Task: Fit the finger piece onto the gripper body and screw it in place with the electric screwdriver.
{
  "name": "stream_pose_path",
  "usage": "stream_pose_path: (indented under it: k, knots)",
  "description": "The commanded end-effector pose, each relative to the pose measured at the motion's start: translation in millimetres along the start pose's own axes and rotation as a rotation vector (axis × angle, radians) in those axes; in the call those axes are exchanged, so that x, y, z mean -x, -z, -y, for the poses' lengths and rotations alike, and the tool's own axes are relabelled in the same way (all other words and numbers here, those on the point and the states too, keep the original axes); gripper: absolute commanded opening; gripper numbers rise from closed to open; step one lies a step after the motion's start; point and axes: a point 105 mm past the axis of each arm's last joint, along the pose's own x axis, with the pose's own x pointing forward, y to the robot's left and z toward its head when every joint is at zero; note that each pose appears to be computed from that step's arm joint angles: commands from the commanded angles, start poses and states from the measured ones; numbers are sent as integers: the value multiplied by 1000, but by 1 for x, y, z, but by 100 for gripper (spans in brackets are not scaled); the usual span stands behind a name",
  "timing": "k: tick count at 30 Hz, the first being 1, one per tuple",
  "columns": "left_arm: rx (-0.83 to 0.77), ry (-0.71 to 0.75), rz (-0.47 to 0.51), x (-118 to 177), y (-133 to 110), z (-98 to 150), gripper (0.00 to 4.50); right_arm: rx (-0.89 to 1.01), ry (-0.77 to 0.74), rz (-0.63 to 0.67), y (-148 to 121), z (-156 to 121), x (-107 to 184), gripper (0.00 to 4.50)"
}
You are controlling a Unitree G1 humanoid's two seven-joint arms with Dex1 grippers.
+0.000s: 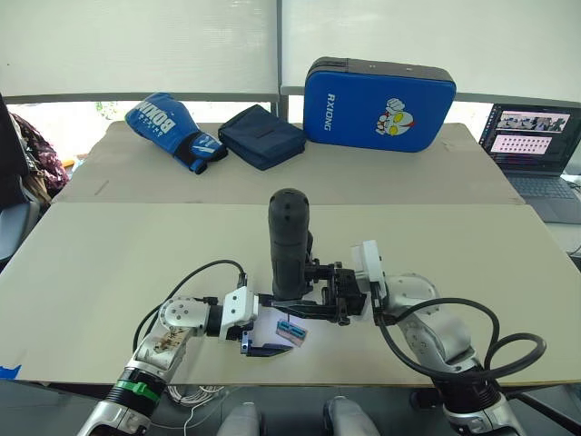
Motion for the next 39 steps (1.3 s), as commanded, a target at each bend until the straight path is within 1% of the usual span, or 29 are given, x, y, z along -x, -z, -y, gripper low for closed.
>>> stream_pose_path:
  k: [1, 5, 9, 29, 39]
  knots:
    - [34, 29, -18, -6, 9, 10, 443, 43, -10, 38, -9, -3, -3, 189]
    - [34, 27, -19, -6, 9, 9, 443, 36, -14, 30, -6, -6, -2, 189]
    - [35, 27, -21, -6, 10, 9, 443, 33, -20, 51, -9, -7, -3, 189]
    - [37, 25, -22, -6, 14, 11, 443, 46, -9, 36, -8, -4, 2, 189]
    - [31, 28, -20, -7, 11, 10, 443, 43, -20, 47, -9, -6, 1, 189]
